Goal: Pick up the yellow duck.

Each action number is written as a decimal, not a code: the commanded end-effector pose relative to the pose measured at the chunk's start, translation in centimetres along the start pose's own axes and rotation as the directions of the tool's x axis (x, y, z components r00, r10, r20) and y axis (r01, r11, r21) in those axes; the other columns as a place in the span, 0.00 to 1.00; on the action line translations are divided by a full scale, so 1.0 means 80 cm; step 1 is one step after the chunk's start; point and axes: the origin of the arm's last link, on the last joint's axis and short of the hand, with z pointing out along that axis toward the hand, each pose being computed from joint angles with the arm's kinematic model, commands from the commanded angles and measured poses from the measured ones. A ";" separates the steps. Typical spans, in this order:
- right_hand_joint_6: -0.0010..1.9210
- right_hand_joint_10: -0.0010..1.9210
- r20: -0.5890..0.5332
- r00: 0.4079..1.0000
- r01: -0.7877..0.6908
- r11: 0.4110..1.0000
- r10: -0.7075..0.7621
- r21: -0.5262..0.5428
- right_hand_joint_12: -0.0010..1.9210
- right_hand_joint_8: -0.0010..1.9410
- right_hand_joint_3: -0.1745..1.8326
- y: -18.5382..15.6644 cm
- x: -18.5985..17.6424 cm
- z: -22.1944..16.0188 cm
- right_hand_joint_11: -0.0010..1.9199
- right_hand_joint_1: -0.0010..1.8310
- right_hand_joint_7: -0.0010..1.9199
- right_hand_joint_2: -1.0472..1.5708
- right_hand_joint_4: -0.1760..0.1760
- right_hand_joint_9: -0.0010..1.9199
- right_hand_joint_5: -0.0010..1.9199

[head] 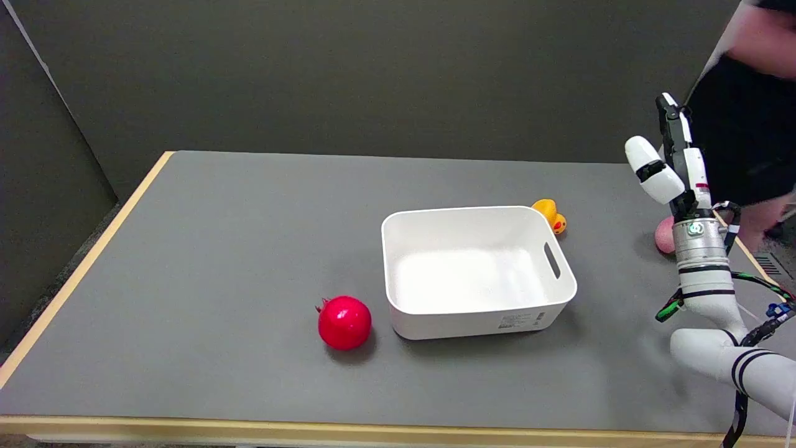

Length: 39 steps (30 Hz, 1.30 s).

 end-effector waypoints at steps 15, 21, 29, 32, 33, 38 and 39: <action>0.13 0.05 0.167 0.935 0.308 0.950 -0.312 0.046 0.01 0.07 0.55 -0.006 -0.022 0.051 0.00 0.29 0.04 0.62 0.49 0.01 0.03; 0.18 0.18 0.292 0.808 0.530 0.848 -0.512 0.019 0.08 0.14 0.54 0.010 -0.054 0.071 0.00 0.28 0.05 0.66 0.46 0.00 0.05; 0.18 0.19 0.390 0.735 0.612 0.791 -0.554 -0.029 0.09 0.14 0.55 0.019 -0.095 0.086 0.00 0.30 0.06 0.65 0.47 0.00 0.05; 0.18 0.20 0.369 0.760 0.585 0.811 -0.535 -0.028 0.11 0.14 0.55 0.011 -0.104 0.090 0.00 0.30 0.06 0.65 0.47 0.00 0.05; 0.18 0.20 0.362 0.768 0.575 0.817 -0.528 -0.029 0.12 0.14 0.55 0.008 -0.106 0.091 0.00 0.30 0.06 0.65 0.47 0.00 0.05; 0.19 0.20 0.321 0.809 0.537 0.841 -0.492 -0.066 0.13 0.14 0.55 -0.003 -0.123 0.089 0.00 0.30 0.06 0.65 0.48 0.00 0.05; 0.19 0.20 0.315 0.814 0.536 0.841 -0.488 -0.080 0.12 0.14 0.55 -0.003 -0.127 0.088 0.00 0.30 0.06 0.65 0.48 0.00 0.05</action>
